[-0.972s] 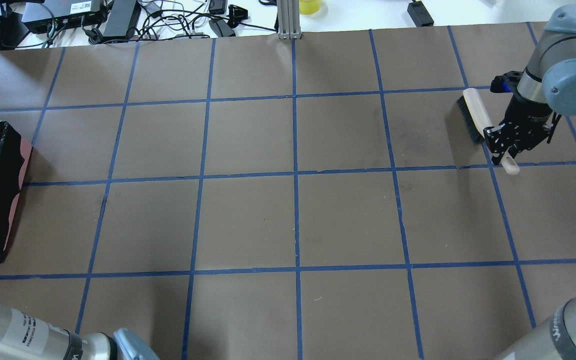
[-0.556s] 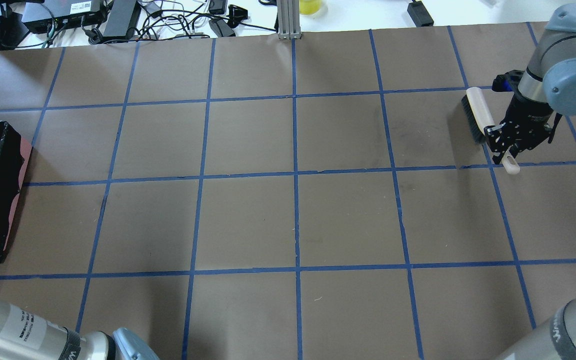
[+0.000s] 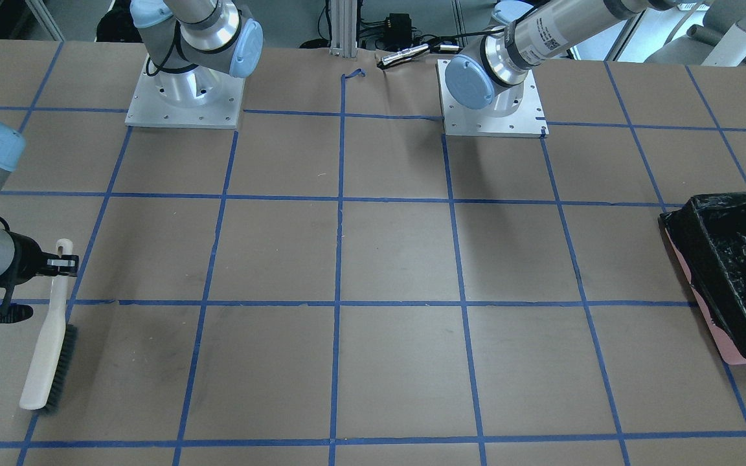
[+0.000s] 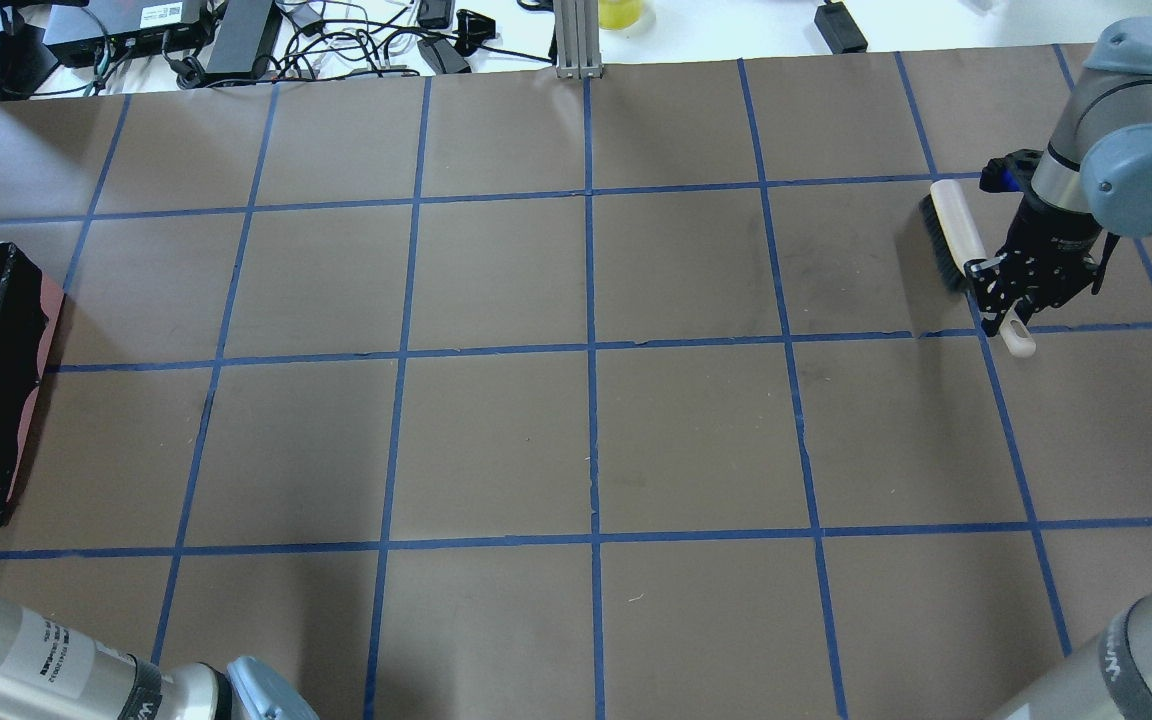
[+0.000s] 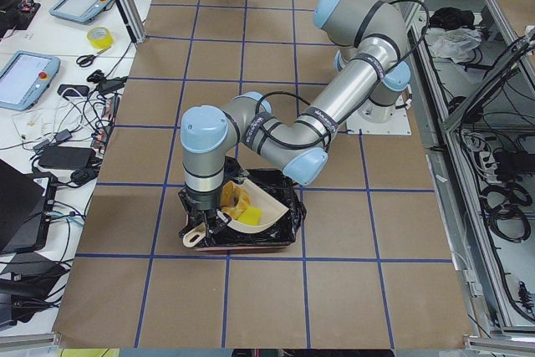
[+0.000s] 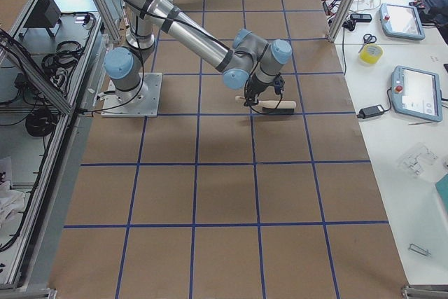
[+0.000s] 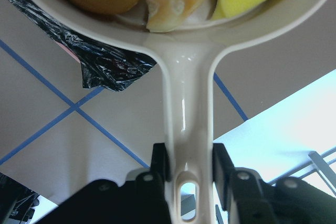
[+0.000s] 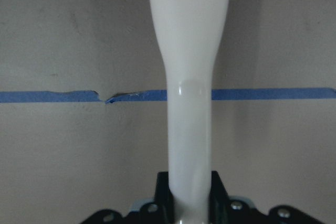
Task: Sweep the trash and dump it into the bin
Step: 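Tilt the dustpan over the black bin with the left gripper to dump trash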
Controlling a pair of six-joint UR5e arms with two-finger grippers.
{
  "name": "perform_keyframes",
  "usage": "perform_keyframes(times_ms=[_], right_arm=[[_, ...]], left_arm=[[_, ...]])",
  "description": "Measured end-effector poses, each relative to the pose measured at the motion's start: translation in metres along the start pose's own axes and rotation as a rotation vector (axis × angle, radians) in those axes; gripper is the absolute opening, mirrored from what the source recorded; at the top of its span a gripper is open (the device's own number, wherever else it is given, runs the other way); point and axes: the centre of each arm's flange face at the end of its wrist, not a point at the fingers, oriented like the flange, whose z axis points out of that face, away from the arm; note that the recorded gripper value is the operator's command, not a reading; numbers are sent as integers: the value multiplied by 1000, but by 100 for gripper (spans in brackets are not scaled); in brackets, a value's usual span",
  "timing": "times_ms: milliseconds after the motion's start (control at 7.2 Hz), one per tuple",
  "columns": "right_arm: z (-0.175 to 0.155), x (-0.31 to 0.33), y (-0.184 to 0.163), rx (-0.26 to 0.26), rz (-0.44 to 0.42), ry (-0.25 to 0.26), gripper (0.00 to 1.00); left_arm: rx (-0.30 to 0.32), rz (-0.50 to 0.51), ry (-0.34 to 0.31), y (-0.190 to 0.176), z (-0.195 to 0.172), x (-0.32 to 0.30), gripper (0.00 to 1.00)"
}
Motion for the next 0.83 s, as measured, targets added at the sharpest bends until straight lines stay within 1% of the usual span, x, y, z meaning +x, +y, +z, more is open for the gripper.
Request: perform_keyframes(times_ms=[139, 278, 556, 833], right_arm=[[2, 1, 0, -7, 0, 9, 44], [3, 1, 1, -11, 0, 15, 47], [4, 2, 0, -15, 1, 17, 52], [4, 1, 0, -16, 7, 17, 53]], left_arm=[[-17, 23, 0, 1, 1, -2, 0], [-32, 43, 0, 2, 1, -5, 0], [-93, 79, -1, -5, 4, -12, 0], [-157, 87, 2, -21, 2, -17, 0]])
